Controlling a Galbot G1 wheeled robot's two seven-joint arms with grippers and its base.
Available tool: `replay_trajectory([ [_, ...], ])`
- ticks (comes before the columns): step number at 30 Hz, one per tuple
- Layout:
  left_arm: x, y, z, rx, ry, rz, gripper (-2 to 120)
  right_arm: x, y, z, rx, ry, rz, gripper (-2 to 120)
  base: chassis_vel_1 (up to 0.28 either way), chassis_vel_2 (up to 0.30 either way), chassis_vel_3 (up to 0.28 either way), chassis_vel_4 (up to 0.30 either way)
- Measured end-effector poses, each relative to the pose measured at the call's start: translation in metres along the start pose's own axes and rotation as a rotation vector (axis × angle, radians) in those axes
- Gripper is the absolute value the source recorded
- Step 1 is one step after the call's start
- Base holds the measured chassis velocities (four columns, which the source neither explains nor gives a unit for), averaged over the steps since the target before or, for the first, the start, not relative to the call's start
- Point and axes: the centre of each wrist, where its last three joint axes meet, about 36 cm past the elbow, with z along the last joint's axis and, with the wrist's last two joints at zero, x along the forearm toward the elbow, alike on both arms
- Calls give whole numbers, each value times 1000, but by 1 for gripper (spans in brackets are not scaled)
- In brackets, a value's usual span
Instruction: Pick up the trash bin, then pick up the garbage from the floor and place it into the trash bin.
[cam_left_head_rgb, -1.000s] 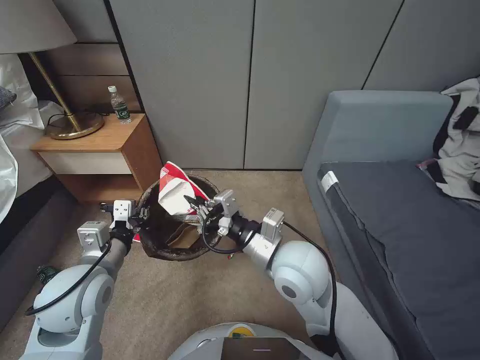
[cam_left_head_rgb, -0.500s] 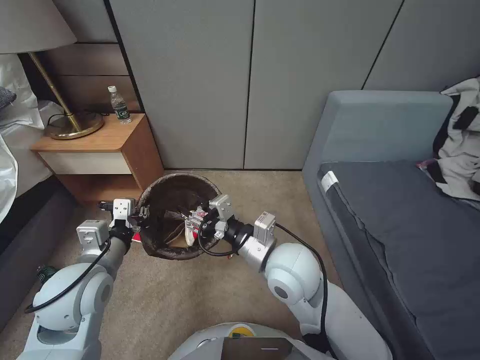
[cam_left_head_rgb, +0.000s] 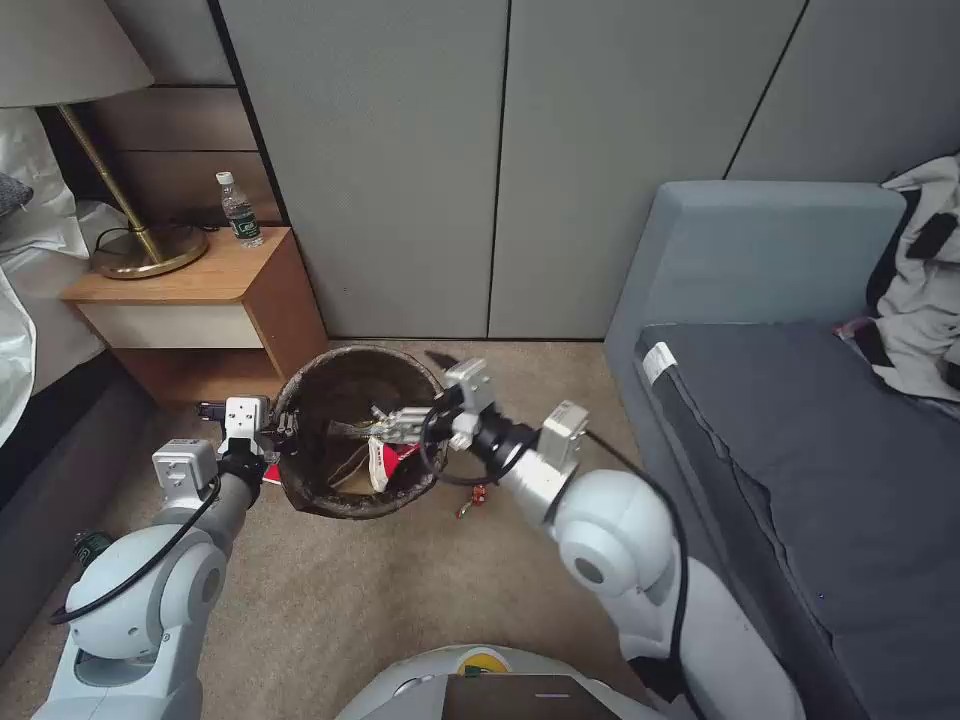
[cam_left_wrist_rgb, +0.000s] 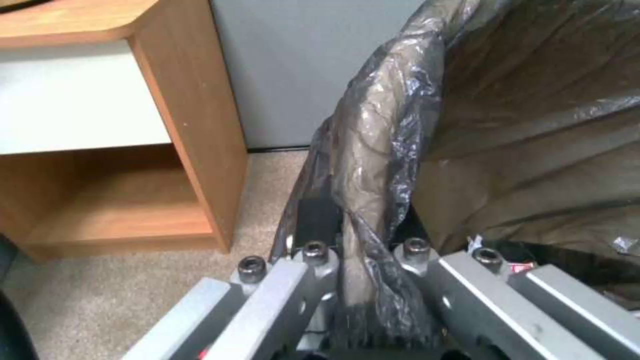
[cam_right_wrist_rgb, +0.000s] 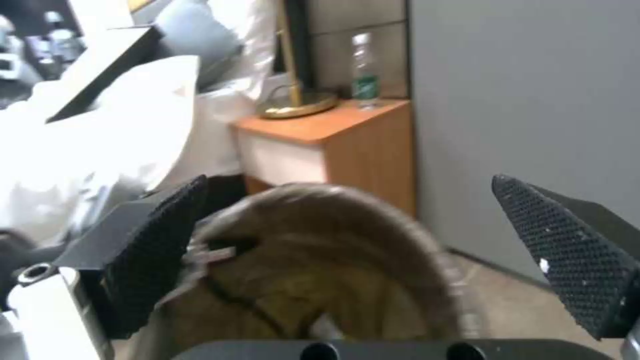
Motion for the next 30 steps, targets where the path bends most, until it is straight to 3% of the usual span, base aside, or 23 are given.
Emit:
replay_trajectory([
  [17,5,3,-2,4,-8,-4,3,47,-70,15,14,-33,367,100,0,0,0,0],
  [28,5,4,-4,2,-12,3,3,66,-98,66,-33,62,491,100,0,0,0,0],
  [30,6,5,-4,1,-15,4,3,62,-110,92,-48,121,507,100,0,0,0,0],
])
